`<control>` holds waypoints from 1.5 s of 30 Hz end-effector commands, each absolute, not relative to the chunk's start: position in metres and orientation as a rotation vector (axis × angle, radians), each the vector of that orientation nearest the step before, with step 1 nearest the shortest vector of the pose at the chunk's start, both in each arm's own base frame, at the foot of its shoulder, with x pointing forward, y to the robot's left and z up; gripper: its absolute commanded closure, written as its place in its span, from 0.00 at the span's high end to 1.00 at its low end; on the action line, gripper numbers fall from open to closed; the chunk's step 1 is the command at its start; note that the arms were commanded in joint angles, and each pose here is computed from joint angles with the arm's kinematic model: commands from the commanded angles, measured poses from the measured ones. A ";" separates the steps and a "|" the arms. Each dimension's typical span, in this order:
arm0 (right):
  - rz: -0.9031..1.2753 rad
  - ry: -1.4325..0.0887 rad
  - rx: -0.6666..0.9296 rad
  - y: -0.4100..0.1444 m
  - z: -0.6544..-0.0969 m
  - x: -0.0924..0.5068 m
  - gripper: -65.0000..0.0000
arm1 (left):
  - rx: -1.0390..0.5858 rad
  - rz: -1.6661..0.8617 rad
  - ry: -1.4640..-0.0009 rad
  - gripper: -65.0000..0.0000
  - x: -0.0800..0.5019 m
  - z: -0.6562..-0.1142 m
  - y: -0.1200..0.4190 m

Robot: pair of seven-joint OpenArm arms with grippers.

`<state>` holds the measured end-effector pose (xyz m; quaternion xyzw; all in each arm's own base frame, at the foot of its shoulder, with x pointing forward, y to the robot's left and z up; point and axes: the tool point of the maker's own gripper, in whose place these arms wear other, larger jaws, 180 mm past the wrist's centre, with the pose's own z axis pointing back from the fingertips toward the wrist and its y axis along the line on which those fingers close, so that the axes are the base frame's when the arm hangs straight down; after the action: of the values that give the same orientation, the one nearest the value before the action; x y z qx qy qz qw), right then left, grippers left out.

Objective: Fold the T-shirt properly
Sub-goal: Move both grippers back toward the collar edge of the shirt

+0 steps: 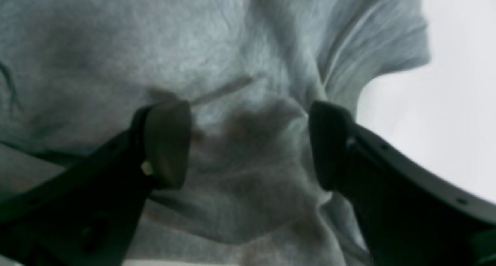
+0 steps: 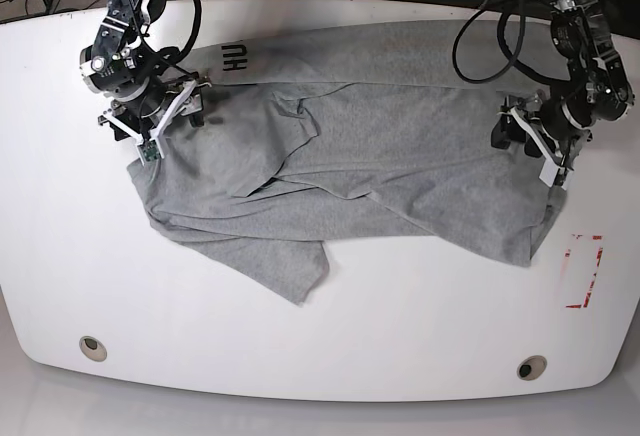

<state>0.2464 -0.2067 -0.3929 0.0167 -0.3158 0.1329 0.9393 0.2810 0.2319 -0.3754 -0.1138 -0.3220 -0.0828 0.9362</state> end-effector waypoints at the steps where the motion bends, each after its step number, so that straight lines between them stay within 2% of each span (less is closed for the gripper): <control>1: 0.271 -0.675 0.032 -0.209 -0.387 0.253 0.60 | -0.226 -0.181 -0.702 0.58 0.289 -0.363 0.234; 5: 0.266 -0.663 0.046 -0.207 -0.392 0.252 0.44 | -0.226 -0.181 -0.702 0.58 0.289 -0.363 0.234; 16: 0.259 -0.668 0.055 -0.206 -0.394 0.257 0.21 | -0.225 -0.181 -0.701 0.58 0.289 -0.363 0.235; 22: 0.260 -0.689 0.046 -0.208 -0.388 0.268 0.02 | -0.226 -0.181 -0.700 0.58 0.289 -0.364 0.235; 34: 0.269 -0.715 0.029 -0.214 -0.378 0.279 0.01 | -0.226 -0.181 -0.700 0.58 0.289 -0.364 0.235; 37: 0.287 -0.762 -0.008 -0.216 -0.359 0.285 0.04 | -0.228 -0.180 -0.703 0.58 0.290 -0.363 0.234; 39: 0.296 -0.783 -0.025 -0.216 -0.350 0.287 0.14 | -0.228 -0.181 -0.707 0.58 0.291 -0.362 0.234; 44: 0.297 -0.823 -0.038 -0.217 -0.335 0.303 0.60 | -0.229 -0.185 -0.725 0.58 0.296 -0.356 0.233; 45: 0.298 -0.830 -0.041 -0.217 -0.332 0.305 0.64 | -0.229 -0.185 -0.730 0.58 0.298 -0.355 0.233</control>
<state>0.2917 -0.2158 -0.3487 -0.0152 -0.3740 0.1426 0.9163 0.2848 0.2309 -0.3727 -0.1156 -0.3271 -0.0828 0.9342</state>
